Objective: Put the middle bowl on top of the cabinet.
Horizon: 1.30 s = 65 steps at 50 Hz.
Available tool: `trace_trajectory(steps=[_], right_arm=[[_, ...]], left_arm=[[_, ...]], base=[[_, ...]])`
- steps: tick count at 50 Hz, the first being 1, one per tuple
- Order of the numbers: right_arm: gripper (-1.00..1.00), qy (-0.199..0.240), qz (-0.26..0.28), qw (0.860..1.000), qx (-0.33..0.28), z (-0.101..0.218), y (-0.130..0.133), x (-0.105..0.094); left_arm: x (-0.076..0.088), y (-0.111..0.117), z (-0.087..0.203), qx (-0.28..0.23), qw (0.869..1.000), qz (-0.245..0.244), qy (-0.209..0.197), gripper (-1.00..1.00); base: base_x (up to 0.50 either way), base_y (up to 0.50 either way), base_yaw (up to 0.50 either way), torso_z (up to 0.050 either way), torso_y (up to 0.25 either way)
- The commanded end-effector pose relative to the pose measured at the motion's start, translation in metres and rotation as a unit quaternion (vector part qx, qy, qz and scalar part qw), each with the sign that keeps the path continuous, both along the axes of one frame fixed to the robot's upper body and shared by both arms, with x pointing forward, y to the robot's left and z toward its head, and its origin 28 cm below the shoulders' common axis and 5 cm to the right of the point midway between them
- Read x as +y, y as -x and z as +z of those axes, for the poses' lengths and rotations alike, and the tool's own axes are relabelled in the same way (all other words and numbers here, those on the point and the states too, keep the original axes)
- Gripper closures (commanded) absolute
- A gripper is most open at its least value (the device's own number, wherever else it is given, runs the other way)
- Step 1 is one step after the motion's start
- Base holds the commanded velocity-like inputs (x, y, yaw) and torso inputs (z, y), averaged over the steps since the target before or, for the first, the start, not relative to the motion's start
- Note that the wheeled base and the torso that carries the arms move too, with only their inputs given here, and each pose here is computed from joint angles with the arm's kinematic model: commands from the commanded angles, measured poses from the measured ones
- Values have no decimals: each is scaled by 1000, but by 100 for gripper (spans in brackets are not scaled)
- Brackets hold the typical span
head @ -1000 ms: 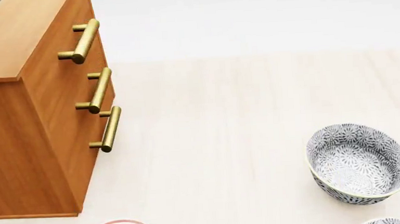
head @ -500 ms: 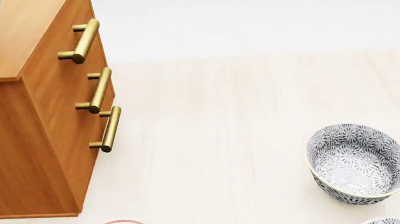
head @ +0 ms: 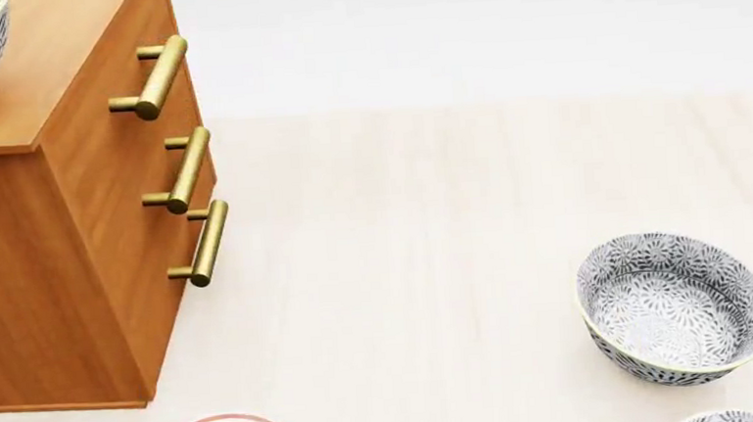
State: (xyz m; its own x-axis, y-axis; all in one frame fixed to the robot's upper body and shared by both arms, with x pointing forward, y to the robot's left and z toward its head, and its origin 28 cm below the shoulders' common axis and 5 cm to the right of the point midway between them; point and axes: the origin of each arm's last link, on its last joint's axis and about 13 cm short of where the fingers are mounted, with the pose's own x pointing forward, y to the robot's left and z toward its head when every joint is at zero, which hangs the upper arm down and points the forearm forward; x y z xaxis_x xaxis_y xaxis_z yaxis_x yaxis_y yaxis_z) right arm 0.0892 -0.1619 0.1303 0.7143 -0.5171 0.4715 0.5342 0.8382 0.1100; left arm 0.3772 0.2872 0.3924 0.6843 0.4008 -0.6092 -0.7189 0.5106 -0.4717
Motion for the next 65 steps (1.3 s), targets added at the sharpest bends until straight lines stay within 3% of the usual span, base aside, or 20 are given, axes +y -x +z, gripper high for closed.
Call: trace_trajectory(steps=[1, 12, 13, 22, 37, 41, 56, 65], right_arm=[[-100, 15, -8, 1000, -2, 0, 2, -3], [-100, 17, -6, 1000, -2, 0, 1, -3], [-100, 17, -6, 1000, -2, 0, 1, -3], [-100, 17, -6, 1000, -2, 0, 1, -3], [-100, 17, -5, 1000, -1, -1, 0, -3], [-100, 17, -4, 1000, -1, -1, 0, -3], [-100, 18, -5, 1000, -1, -1, 1, -3], [-100, 19, -5, 1000, -1, -1, 2, -4]], left_arm=[[-9, 0, 5, -30, 999, -34, 22, 100], [-7, 0, 4, -31, 999, -31, 18, 100], [-7, 0, 4, -33, 999, -31, 18, -100], [-8, 6, 10, -48, 998, -29, 9, -100], [-11, 33, 36, -103, 993, -3, -52, -100], [-15, 49, 41, -127, 988, 2, -90, -100], [-26, 84, 43, -176, 974, -1, -146, -100], [-35, 99, 23, -210, 956, -24, -205, -100]], base=[[0, 0, 0, 0, 0], [0, 0, 0, 0, 0], [0, 0, 0, 0, 0], [0, 0, 0, 0, 0], [0, 0, 0, 0, 0], [0, 0, 0, 0, 0], [0, 0, 0, 0, 0], [0, 0, 0, 0, 0]])
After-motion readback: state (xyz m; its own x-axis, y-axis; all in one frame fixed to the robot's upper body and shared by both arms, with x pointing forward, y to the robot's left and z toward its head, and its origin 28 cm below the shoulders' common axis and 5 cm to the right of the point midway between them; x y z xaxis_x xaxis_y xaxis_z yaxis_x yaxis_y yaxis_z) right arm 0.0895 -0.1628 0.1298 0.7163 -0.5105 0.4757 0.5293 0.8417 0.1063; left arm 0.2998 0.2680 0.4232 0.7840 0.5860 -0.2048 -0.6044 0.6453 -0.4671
